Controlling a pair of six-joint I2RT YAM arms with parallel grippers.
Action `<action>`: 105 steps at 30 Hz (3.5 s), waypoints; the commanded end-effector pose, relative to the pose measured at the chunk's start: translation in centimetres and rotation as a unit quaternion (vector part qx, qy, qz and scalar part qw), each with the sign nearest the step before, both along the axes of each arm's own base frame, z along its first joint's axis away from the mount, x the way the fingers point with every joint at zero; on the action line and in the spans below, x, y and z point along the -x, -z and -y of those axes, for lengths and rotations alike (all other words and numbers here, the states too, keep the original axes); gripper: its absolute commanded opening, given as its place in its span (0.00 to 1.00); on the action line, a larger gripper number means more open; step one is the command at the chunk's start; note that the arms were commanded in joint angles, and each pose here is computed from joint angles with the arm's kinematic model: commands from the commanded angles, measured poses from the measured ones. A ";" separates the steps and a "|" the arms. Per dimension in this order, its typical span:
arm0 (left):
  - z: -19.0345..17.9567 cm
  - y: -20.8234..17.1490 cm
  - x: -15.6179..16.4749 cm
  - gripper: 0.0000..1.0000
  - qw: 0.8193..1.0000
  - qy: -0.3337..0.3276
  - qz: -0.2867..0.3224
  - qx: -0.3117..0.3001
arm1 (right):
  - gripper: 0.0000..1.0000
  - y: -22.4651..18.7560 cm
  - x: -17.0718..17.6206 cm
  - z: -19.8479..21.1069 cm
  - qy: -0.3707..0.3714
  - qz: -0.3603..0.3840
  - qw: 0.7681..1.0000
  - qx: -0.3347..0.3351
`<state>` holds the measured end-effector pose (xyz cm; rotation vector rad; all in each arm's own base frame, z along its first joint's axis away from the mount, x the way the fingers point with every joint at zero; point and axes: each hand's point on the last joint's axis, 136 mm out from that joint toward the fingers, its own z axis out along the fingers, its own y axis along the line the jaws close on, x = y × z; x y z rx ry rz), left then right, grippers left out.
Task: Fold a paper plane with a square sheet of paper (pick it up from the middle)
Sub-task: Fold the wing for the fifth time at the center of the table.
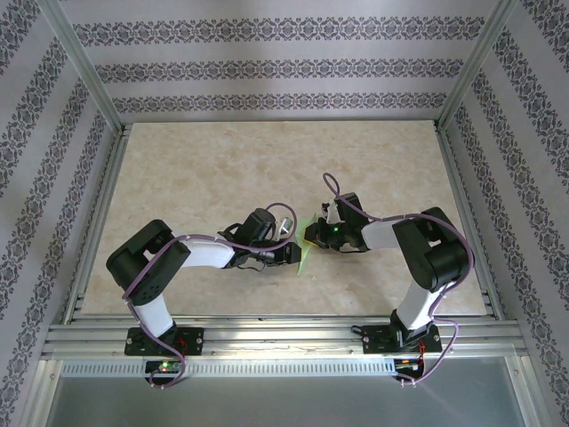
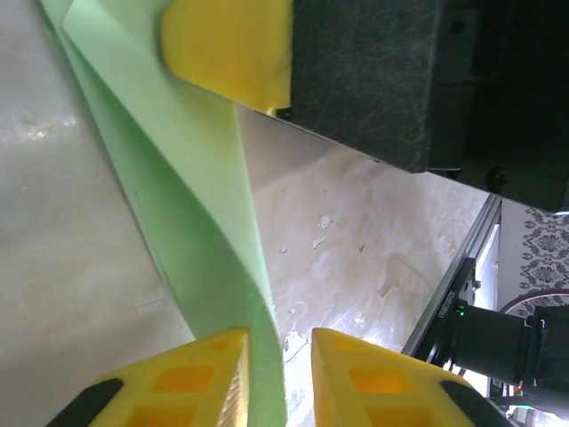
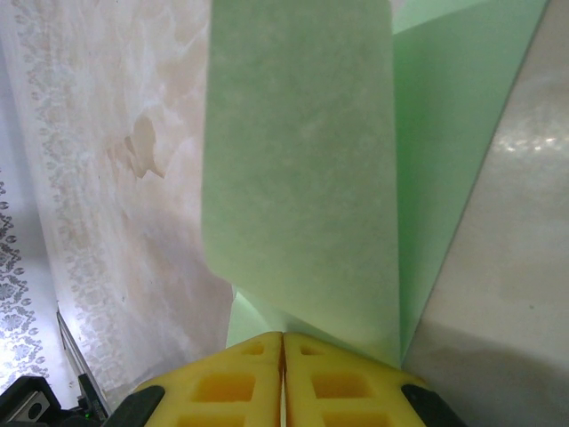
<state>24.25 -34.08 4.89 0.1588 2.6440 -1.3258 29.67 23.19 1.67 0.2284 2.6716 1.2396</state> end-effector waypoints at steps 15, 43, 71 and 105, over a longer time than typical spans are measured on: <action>0.8 0.8 0.2 0.12 0.999 0.007 -0.035 0.025 | 0.11 3.2 1.9 1.4 0.004 -0.048 0.998 0.050; 1.1 2.9 3.2 0.04 0.994 0.046 -0.093 0.047 | 0.10 4.6 2.6 1.8 0.001 -0.064 0.995 0.073; 0.6 3.5 5.1 0.09 0.991 0.060 -0.111 0.034 | 0.09 4.6 2.5 2.0 -0.001 -0.068 0.994 0.085; 1.7 -4.0 0.6 0.15 0.999 0.031 0.020 0.032 | 0.09 4.5 2.5 2.0 0.001 -0.070 0.994 0.084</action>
